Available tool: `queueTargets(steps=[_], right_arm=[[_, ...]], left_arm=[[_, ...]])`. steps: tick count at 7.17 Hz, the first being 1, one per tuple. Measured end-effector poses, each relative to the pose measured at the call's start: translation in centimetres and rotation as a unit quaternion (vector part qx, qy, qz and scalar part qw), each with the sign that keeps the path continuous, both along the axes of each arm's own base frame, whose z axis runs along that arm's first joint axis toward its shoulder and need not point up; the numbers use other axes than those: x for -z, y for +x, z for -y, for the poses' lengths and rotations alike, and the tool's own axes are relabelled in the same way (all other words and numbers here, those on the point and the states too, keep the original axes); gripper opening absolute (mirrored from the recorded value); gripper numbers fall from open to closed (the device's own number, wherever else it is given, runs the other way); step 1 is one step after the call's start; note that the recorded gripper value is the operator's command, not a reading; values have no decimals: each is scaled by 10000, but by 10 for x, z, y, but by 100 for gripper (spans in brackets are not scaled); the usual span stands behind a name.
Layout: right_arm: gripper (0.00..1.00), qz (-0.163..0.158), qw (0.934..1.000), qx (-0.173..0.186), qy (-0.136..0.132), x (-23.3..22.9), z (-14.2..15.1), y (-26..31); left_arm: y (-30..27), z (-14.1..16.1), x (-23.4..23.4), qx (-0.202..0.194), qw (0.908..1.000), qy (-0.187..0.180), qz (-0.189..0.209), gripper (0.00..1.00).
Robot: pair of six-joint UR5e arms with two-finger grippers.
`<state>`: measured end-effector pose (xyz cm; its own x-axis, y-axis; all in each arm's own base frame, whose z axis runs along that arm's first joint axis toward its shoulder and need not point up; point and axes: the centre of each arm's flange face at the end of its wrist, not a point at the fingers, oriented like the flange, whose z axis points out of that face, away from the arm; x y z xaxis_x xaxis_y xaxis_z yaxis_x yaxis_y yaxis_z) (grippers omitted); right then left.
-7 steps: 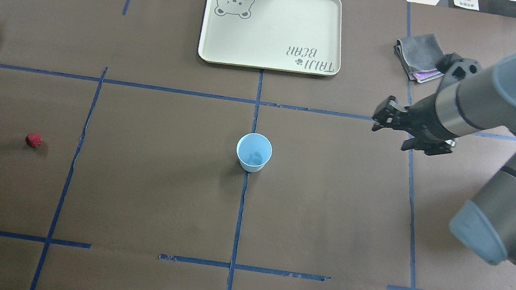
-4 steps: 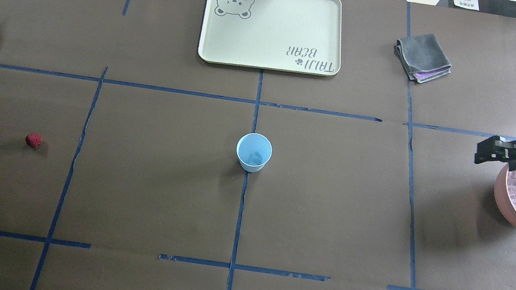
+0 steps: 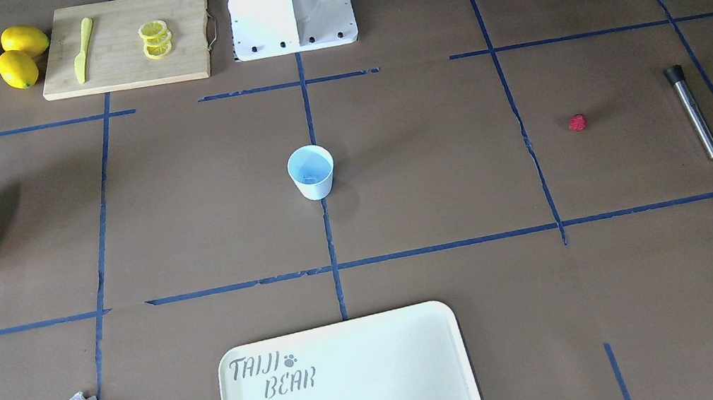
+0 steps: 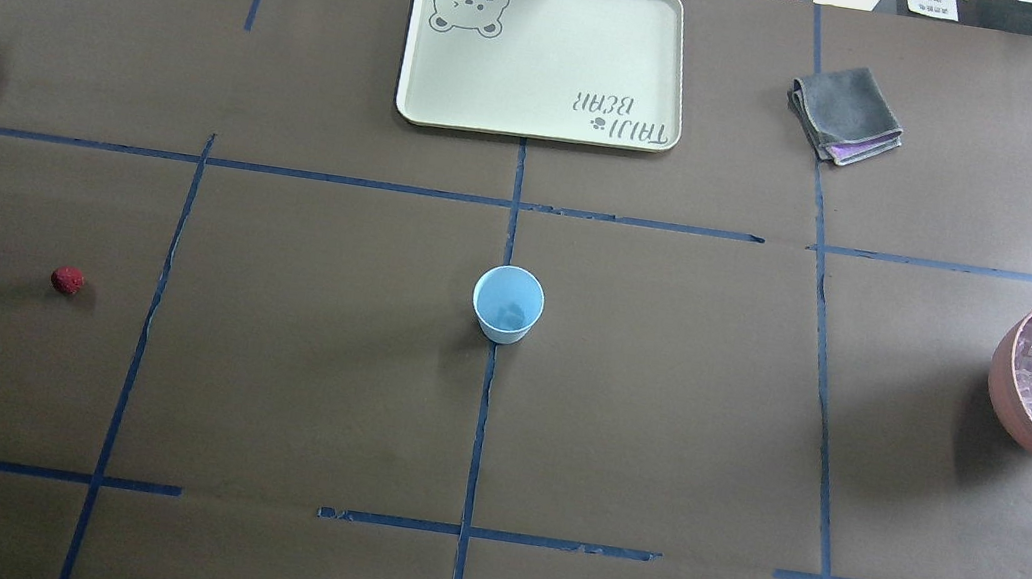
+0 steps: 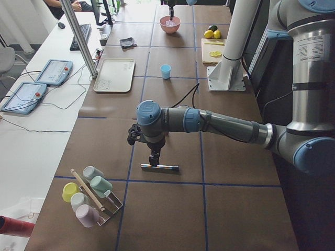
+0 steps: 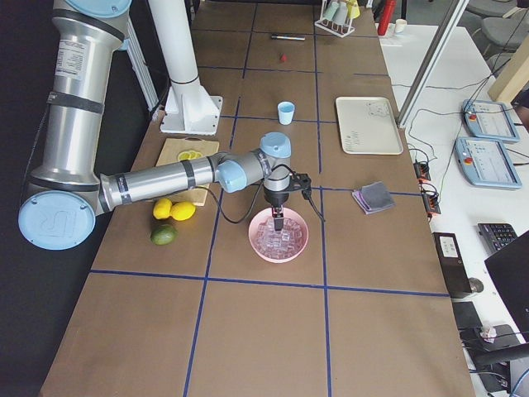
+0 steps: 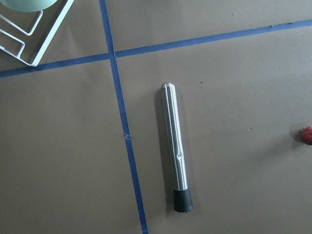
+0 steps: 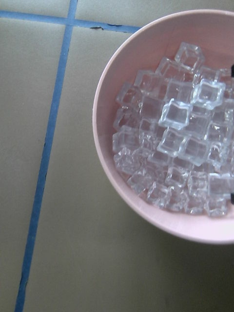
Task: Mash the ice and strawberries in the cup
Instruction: 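Grasp another ice cube from the bowl with the right gripper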
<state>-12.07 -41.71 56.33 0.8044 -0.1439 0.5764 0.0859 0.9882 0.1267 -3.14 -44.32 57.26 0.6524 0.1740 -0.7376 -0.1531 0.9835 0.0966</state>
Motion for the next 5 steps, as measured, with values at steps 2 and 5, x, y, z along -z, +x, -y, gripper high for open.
queueTargets(steps=[2, 5], right_arm=[[97, 27, 10000, 49, 72, -30, 2, 1], [85, 34, 10000, 76, -54, -52, 4, -2]], left_arm=[[0, 0, 0, 1, 10000, -2, -27, 100], [1, -3, -2, -3, 10000, -32, -70, 100]])
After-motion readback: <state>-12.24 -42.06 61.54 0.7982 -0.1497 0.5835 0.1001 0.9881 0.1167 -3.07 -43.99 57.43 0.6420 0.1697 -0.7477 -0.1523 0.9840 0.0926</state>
